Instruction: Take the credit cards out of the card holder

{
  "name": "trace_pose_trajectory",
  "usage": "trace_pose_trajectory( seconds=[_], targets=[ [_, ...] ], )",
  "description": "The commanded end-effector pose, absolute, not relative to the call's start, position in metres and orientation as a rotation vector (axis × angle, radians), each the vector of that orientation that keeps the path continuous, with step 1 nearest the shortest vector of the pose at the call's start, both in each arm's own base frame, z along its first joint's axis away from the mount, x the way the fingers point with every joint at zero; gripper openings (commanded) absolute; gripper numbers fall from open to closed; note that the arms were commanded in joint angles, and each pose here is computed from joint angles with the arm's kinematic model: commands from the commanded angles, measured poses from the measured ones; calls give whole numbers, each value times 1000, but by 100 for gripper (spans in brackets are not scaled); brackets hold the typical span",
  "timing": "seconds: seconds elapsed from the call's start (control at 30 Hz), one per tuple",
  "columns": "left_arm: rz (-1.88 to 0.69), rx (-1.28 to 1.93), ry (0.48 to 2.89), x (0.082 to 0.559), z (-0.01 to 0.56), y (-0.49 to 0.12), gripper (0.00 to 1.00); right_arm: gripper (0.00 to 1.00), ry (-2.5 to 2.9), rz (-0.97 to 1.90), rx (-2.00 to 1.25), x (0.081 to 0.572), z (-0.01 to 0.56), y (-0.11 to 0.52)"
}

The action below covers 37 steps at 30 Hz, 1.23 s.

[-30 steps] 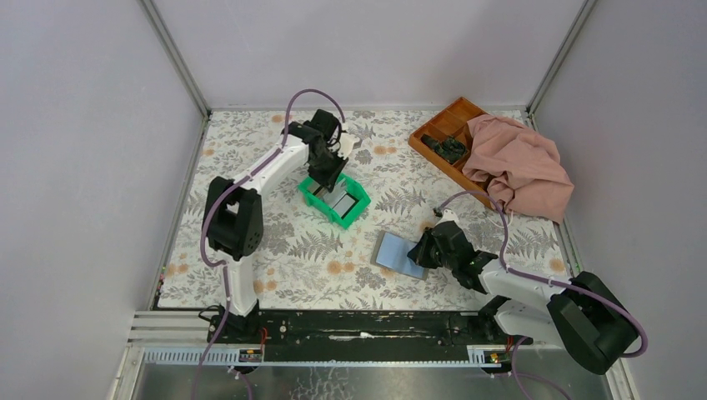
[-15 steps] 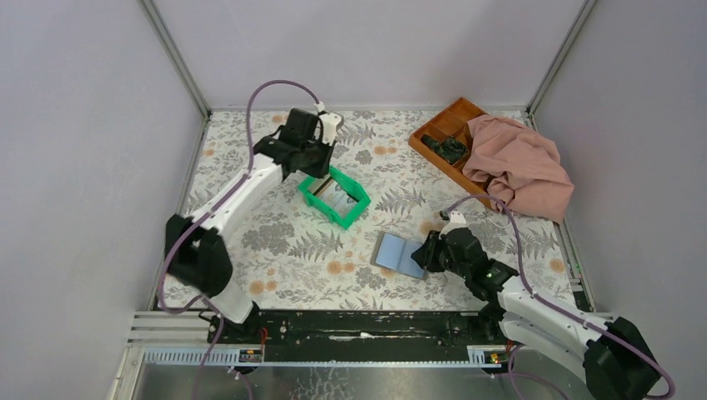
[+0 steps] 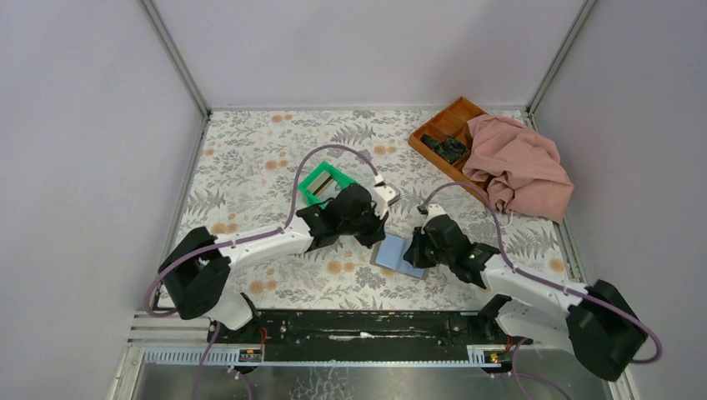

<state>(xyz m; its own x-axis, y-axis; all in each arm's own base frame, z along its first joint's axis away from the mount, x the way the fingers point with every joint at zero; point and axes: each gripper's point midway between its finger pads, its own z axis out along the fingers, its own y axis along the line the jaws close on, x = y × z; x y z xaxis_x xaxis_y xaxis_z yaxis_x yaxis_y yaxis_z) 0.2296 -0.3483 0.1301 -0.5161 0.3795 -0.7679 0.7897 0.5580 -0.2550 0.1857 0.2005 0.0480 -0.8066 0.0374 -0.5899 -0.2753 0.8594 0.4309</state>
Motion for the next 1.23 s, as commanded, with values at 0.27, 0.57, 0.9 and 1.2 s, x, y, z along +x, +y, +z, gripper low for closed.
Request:
trace_pose_trajectory(
  seconds=[0.27,0.57,0.9,1.2],
  targets=[
    [-667,615,2196,230,69,-311,66,16,2423,651,-81,196,53,208],
    [-750,399,2092,237,100,-306,100,76,2333,499,21,197,75,167],
    [-787,423,1999,229,127,-296,100,57,2318,416,2,204,79,158],
    [-789,435,2002,227,125,-296,100,63,2308,359,9,205,84,149]
  ],
)
